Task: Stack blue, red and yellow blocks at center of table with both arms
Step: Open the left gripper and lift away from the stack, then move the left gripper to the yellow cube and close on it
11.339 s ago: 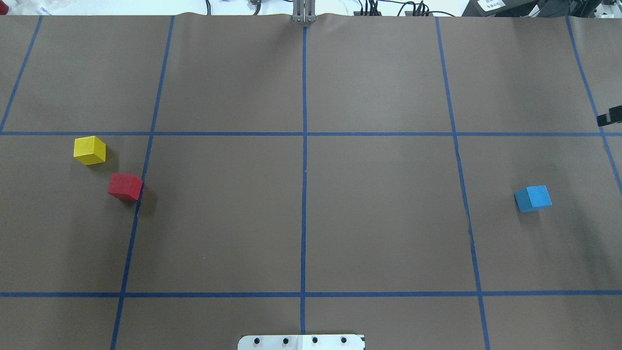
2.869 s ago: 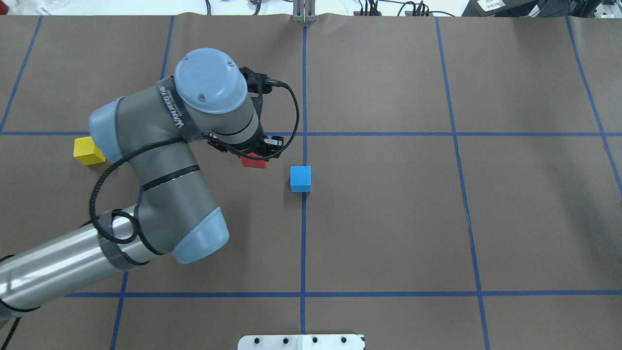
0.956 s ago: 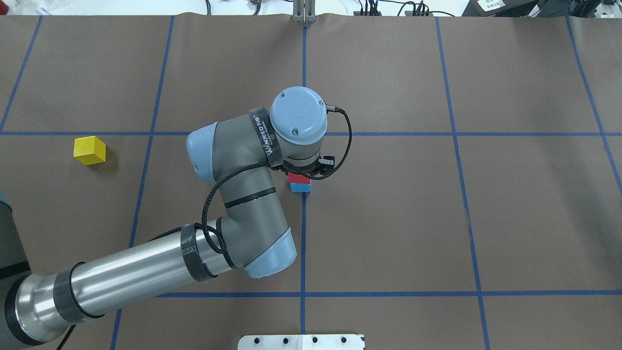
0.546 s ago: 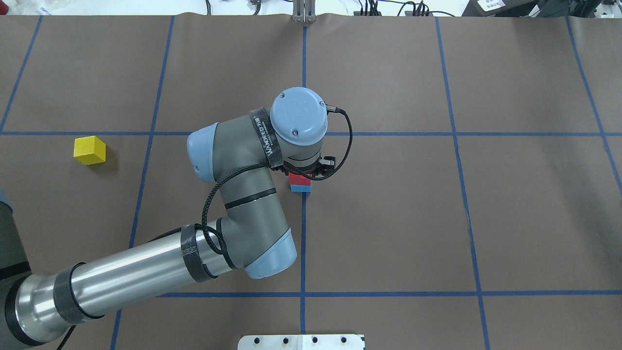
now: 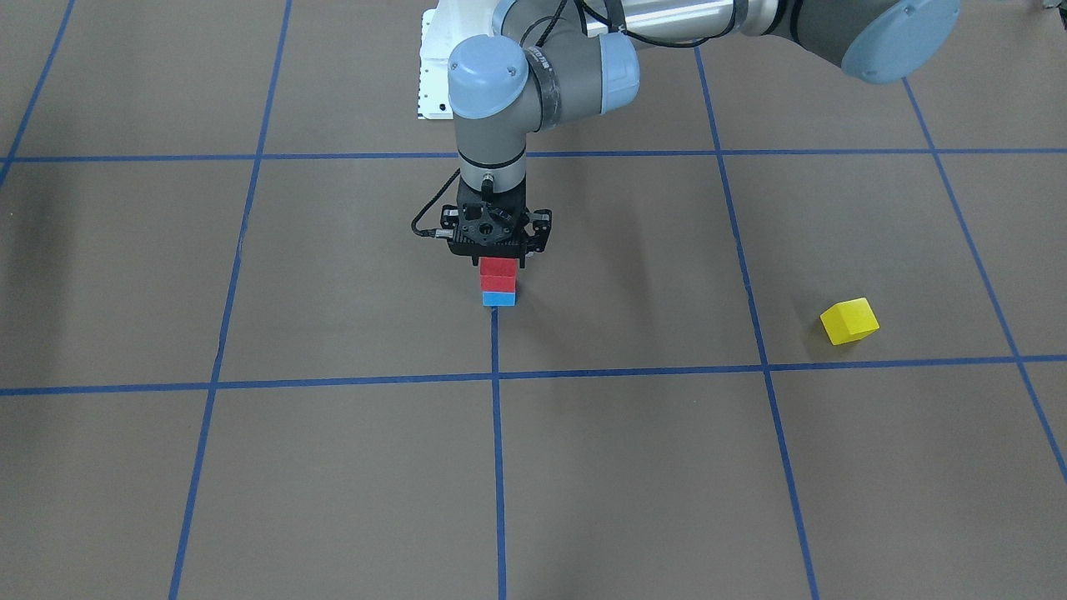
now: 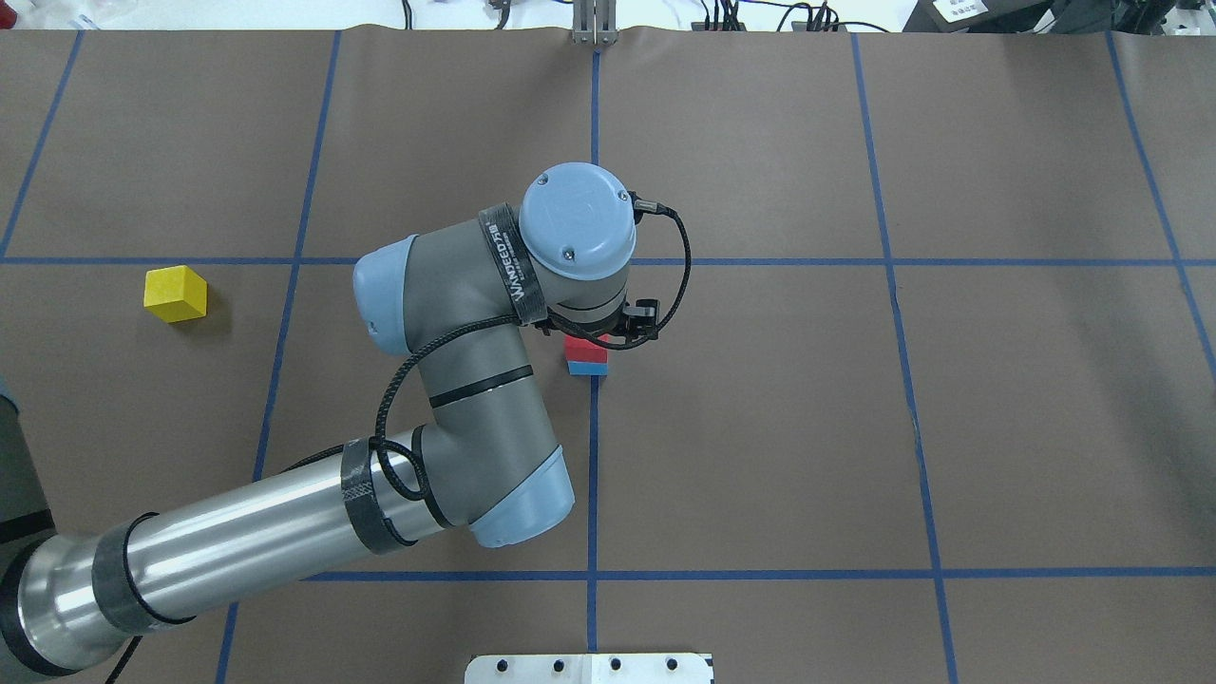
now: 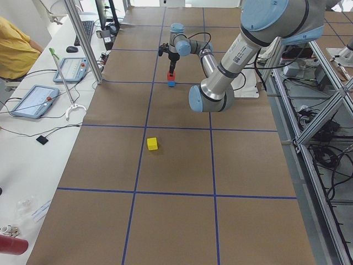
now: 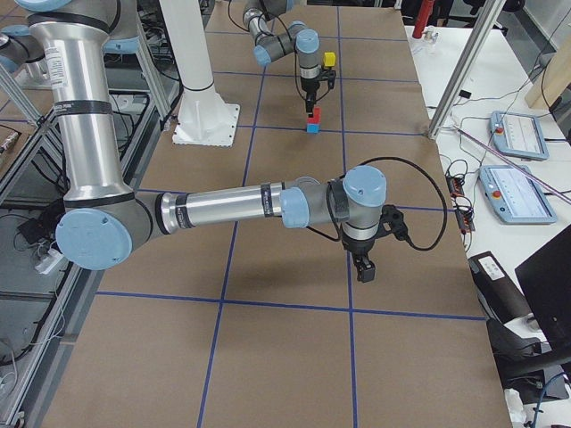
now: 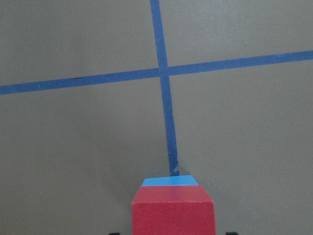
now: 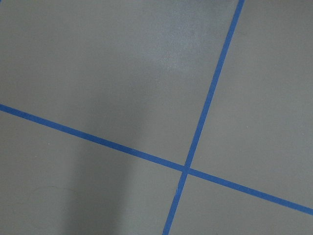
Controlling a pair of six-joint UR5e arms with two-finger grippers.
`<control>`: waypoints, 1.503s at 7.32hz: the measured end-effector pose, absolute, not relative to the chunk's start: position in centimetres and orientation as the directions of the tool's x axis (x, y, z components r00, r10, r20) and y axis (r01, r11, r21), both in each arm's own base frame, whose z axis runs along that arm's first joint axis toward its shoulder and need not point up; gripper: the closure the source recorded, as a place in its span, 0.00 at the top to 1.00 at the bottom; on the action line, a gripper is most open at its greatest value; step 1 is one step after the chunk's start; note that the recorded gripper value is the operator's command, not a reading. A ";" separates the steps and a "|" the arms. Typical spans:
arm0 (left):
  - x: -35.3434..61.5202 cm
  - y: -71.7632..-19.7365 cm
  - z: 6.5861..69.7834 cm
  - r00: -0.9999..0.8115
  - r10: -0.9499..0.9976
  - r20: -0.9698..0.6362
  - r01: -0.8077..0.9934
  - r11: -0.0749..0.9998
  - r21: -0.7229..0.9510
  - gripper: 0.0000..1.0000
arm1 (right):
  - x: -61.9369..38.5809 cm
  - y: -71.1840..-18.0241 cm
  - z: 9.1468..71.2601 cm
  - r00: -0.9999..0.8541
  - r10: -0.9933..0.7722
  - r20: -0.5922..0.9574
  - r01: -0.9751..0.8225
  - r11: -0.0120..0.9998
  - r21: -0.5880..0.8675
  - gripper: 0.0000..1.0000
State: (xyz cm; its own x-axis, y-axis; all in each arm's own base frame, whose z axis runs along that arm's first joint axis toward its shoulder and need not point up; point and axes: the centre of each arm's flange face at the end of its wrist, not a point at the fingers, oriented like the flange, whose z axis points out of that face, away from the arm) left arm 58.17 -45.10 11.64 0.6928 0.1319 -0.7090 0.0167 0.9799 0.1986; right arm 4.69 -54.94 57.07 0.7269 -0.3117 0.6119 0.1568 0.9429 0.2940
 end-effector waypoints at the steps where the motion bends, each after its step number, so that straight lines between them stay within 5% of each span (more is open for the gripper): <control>1: 55.3 -45.2 11.7 0.691 0.171 -0.702 0.001 0.972 0.237 1.00 | 4.7 -55.0 57.1 0.727 -0.311 0.612 0.157 0.943 0.293 1.00; 8: 22.5 -52.1 38.2 0.631 0.535 -0.562 -0.329 0.840 0.431 1.00 | 4.7 -55.1 57.0 0.728 -0.311 0.611 0.156 0.943 0.294 1.00; 11: 22.0 -52.8 47.1 0.660 0.334 -0.673 -0.123 0.932 0.342 1.00 | 4.7 -55.1 56.9 0.728 -0.313 0.610 0.156 0.942 0.297 1.00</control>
